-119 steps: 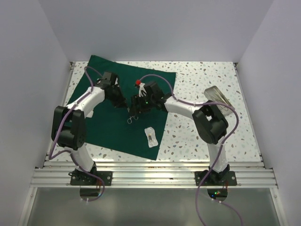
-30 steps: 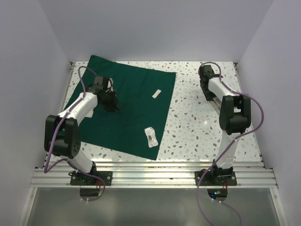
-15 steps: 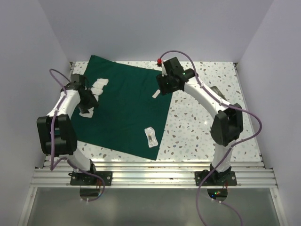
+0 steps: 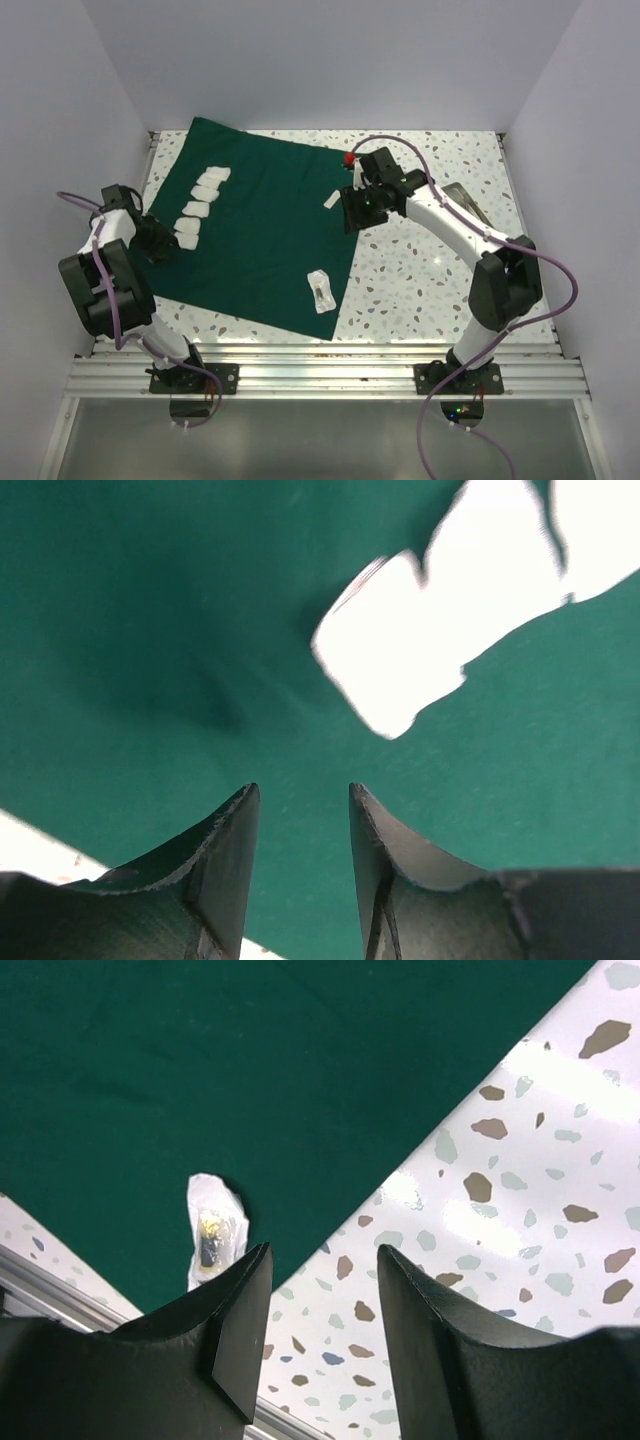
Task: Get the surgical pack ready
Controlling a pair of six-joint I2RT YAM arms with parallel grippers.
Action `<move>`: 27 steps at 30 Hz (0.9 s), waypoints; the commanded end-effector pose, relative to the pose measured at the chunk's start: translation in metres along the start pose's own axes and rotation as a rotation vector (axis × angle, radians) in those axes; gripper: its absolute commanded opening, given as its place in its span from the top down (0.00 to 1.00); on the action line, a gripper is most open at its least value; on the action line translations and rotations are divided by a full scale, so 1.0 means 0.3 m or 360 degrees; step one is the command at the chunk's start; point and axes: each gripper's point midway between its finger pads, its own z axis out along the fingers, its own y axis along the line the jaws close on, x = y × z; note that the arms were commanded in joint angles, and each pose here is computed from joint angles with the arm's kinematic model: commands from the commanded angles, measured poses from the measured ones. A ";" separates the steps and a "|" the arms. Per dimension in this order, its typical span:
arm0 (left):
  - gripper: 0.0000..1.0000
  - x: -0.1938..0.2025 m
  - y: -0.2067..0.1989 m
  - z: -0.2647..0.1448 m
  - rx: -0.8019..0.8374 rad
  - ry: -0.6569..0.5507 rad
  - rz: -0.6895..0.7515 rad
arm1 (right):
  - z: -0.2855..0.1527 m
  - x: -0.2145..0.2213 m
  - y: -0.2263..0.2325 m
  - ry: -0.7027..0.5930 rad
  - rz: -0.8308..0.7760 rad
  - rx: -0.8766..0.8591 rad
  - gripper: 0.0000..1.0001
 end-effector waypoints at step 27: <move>0.64 -0.208 -0.060 0.088 0.0147 -0.0162 0.0220 | -0.064 0.022 0.058 -0.0046 -0.0013 -0.0159 0.51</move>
